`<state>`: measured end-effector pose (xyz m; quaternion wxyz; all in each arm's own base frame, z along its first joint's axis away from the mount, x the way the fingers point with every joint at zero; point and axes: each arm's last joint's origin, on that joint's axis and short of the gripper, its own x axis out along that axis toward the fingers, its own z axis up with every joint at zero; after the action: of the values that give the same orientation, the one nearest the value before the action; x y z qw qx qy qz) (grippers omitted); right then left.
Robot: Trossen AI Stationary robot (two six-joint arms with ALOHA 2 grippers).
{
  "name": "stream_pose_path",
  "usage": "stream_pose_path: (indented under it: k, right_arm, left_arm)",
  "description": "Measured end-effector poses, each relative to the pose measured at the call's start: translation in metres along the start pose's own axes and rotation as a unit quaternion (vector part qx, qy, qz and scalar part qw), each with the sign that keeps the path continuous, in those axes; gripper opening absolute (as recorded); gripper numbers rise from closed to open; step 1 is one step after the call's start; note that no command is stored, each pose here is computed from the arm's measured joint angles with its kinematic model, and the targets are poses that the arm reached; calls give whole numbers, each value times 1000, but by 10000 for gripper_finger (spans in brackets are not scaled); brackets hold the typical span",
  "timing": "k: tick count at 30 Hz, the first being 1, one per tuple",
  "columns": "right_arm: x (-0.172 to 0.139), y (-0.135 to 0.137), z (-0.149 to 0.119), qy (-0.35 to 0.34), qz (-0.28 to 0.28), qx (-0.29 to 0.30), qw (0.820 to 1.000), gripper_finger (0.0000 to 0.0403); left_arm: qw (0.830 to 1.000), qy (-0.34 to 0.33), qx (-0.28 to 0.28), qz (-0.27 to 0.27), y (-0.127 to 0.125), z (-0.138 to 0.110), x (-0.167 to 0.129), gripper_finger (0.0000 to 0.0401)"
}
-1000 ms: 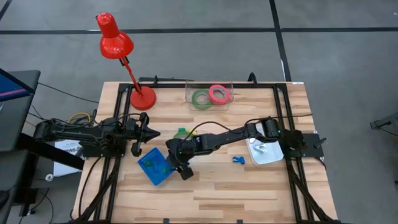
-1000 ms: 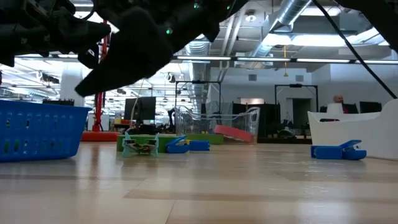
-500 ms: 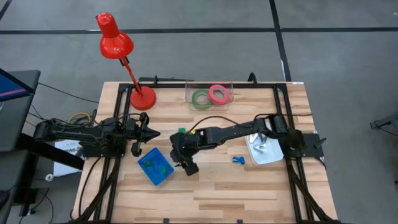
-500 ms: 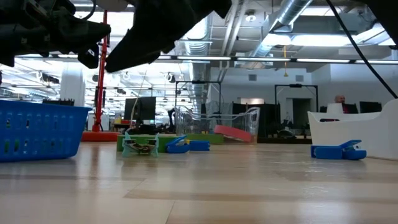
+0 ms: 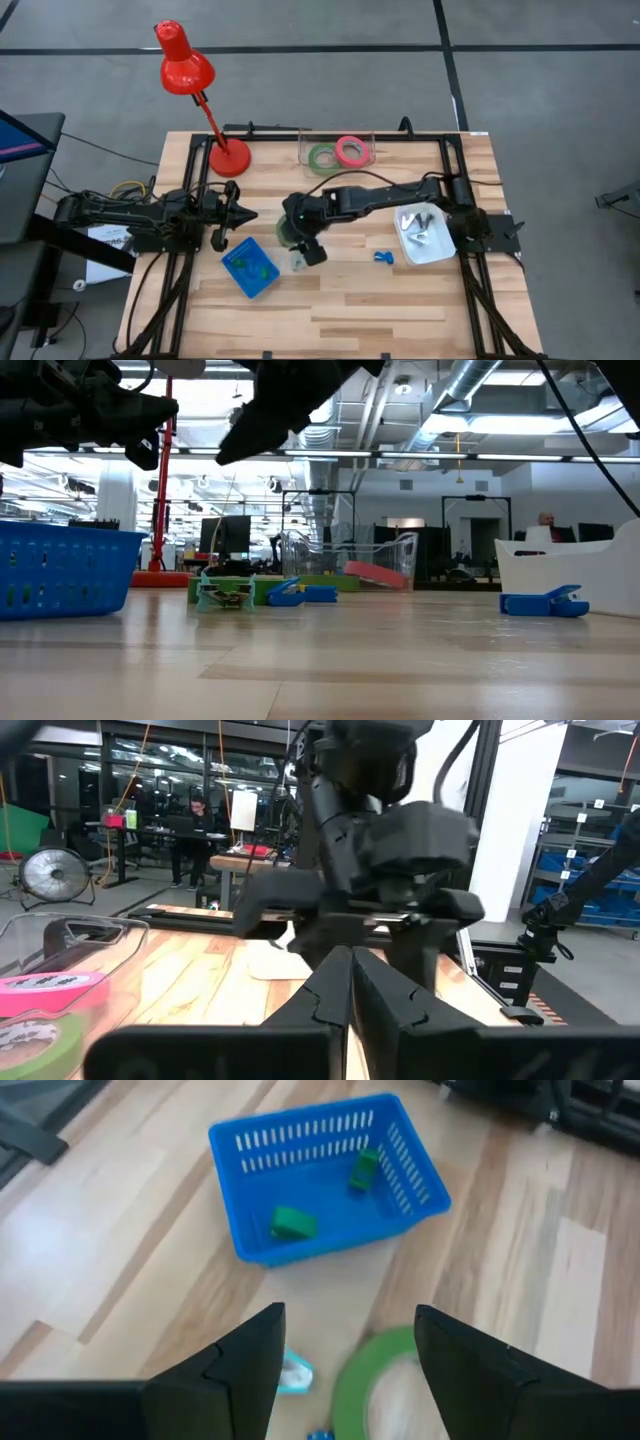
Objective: Pick and place Stapler, Stapler remover, tape
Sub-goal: Put the top blue stapler into the blue bin
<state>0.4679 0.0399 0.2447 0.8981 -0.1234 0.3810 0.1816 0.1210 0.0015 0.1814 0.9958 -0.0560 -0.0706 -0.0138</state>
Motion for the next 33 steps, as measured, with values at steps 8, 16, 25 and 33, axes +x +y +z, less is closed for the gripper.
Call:
stream_pose_path:
  k: [8, 16, 25, 33]
  right_arm:
    - [-11, -3, -21, 19, -3, 12, 1000, 214]
    - [-30, -2, -43, 21, -10, 22, 999, 214]
    - [-51, 0, -69, 35, -16, 36, 999, 214]
    - [-70, 1, -87, 38, -24, 47, 998, 214]
  left_arm:
    - [1000, 0, 0, 0, 0, 0, 0, 8]
    - [1000, 0, 0, 0, 0, 0, 0, 8]
    - [1000, 0, 0, 0, 0, 0, 0, 8]
    - [1000, 0, 0, 0, 0, 0, 0, 8]
